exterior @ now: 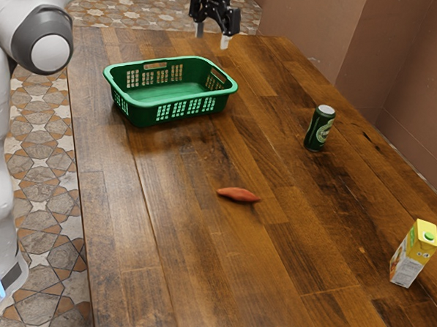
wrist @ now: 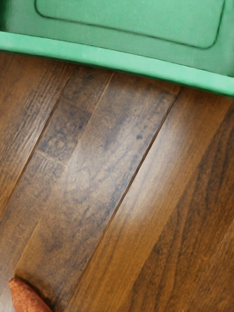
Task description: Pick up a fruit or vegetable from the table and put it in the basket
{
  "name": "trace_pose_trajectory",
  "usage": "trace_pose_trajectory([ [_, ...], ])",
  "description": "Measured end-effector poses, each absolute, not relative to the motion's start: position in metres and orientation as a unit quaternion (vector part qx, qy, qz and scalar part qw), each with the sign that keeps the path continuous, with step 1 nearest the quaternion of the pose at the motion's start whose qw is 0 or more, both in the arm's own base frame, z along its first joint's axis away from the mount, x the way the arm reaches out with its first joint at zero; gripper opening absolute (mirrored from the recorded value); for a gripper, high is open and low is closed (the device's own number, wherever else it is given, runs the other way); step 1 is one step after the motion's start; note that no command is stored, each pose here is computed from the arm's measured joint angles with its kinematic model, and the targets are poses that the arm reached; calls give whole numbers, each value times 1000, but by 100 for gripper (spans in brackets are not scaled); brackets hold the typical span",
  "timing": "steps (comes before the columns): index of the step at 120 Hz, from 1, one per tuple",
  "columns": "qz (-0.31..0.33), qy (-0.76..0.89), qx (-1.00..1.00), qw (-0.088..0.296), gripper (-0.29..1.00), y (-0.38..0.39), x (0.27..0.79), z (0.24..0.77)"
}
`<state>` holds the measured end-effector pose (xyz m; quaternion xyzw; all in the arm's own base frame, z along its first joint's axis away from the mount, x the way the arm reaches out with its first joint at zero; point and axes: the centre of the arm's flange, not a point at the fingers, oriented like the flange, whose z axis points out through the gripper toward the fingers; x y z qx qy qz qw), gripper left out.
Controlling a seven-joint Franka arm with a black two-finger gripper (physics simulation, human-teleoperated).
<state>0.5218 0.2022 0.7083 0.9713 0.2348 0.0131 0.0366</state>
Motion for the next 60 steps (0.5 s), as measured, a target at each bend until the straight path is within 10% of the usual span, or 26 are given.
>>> trace_pose_trajectory([
  [60,152,82,985,-13,68,132,540,795],
])
